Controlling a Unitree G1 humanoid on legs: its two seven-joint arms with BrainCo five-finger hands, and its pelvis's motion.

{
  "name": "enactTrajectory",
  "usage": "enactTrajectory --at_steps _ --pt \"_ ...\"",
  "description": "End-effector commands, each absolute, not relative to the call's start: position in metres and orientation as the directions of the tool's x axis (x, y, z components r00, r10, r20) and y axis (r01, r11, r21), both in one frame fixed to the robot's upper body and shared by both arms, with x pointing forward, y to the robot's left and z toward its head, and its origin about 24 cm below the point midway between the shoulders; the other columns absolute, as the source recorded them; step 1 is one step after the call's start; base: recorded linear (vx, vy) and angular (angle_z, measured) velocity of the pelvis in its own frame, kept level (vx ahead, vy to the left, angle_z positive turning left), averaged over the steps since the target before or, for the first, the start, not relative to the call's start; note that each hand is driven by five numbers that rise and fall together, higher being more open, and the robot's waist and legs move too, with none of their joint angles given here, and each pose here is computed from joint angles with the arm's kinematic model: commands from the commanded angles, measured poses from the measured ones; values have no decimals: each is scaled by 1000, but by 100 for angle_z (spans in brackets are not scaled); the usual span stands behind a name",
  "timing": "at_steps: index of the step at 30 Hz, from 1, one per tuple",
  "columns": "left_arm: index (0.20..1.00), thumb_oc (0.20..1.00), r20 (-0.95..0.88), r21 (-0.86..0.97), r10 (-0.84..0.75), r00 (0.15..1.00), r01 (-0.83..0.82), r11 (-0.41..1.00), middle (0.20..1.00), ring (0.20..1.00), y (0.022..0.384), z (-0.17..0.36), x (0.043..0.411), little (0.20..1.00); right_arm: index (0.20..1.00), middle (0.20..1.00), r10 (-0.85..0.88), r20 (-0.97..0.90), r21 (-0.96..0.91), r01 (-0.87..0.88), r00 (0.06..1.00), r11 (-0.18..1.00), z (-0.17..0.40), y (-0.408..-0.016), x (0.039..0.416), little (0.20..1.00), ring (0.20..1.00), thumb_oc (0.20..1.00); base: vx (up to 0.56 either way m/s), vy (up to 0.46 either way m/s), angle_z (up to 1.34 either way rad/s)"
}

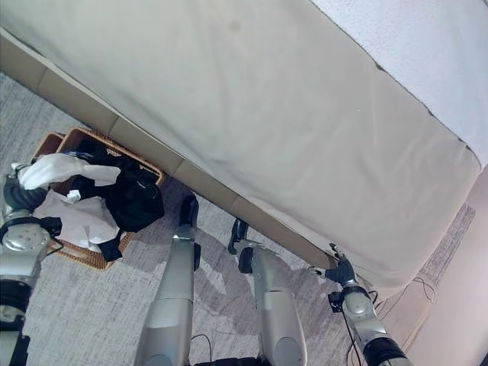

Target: Pick up clothes into the bucket

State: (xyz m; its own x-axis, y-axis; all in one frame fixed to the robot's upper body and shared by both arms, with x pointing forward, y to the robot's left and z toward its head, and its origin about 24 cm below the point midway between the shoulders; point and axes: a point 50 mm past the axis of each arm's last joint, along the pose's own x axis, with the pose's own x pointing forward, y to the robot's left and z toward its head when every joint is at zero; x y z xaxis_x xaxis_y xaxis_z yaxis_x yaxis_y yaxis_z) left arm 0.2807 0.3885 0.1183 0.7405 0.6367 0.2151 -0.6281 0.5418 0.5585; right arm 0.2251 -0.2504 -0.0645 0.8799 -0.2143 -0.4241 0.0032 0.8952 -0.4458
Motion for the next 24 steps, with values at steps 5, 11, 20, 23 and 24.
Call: enactTrajectory --at_steps 5,11,20,23,24 --pt "200 200 323 601 658 680 -685 412 200 200 409 153 276 200 1000 1000 -242 -399 -449 41 884 892 -64 -257 216 1000 1000 1000 3 -4 1" --pt "1000 1000 294 605 676 675 -679 415 1000 1000 410 147 278 1000 1000 1000 -220 -401 -437 26 889 899 -64 -250 217 1000 1000 1000 8 -4 3" --pt "1000 1000 214 686 670 711 -598 415 1000 1000 406 123 277 1000 1000 1000 -219 -388 -451 24 895 892 -61 -253 220 1000 1000 1000 0 0 0" --pt "1000 1000 171 696 691 703 -582 420 1000 1000 407 109 270 1000 1000 1000 -234 -398 -458 29 887 889 -62 -255 219 1000 1000 1000 0 0 0" --pt "1000 1000 158 701 694 703 -575 423 1000 1000 406 104 268 1000 1000 1000 -239 -406 -459 29 882 888 -64 -256 218 1000 1000 1000 -4 27 -4"
